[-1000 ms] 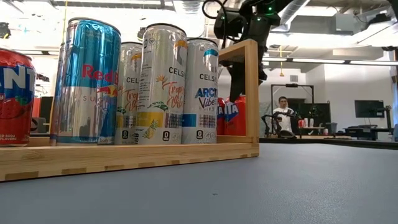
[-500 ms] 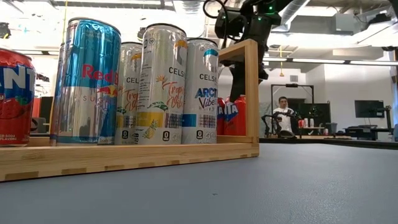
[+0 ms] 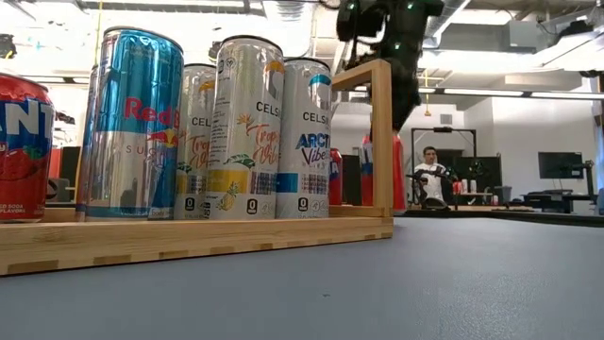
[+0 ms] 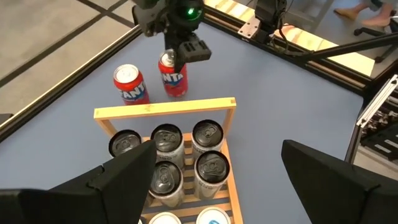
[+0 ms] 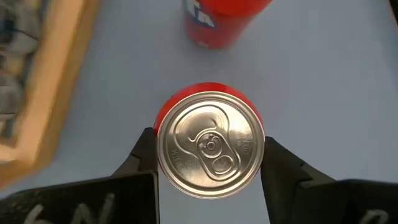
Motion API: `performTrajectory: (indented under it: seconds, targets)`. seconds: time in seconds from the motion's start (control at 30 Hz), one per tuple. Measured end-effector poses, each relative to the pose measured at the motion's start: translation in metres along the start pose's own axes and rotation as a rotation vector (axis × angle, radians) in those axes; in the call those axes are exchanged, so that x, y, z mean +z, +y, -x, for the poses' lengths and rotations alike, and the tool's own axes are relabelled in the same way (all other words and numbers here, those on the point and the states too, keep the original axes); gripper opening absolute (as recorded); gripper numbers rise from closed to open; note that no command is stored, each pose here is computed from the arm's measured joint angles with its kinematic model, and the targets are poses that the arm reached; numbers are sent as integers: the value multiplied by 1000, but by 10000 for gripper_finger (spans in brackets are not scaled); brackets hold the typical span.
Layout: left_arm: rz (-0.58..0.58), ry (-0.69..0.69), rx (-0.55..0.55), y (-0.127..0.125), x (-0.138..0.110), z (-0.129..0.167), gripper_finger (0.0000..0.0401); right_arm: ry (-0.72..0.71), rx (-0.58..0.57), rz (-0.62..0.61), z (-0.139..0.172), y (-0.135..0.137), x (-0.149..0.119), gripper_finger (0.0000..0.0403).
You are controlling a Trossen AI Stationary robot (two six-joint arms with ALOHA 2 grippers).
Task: Place canned beverage on shelf
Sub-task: Put the right red soda can on the shelf aligned with the other red soda can
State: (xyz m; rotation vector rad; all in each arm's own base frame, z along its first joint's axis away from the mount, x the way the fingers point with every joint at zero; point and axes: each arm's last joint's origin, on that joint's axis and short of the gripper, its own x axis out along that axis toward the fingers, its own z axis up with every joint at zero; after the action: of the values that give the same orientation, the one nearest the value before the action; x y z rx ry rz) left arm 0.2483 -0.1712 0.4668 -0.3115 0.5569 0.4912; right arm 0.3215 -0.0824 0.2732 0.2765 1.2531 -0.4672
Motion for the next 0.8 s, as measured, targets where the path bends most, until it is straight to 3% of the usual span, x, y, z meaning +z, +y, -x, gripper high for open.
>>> performTrajectory:
  seconds: [0.13, 0.4, 0.6, 0.8]
  targets:
    - [-3, 0, 1, 0, 0, 0, 334, -39, 10, 48, 23, 3, -9, 150]
    - [-2, -1, 0, 0, 0, 0, 334, -292, 58, 205, 97, 12, -37, 150]
    - [6, -11, -2, -1, 1, 0, 334, -579, 110, 302, 155, 31, -45, 150]
    - [41, -25, -29, -4, 3, 0, 334, -798, 195, 435, 194, 62, -42, 150]
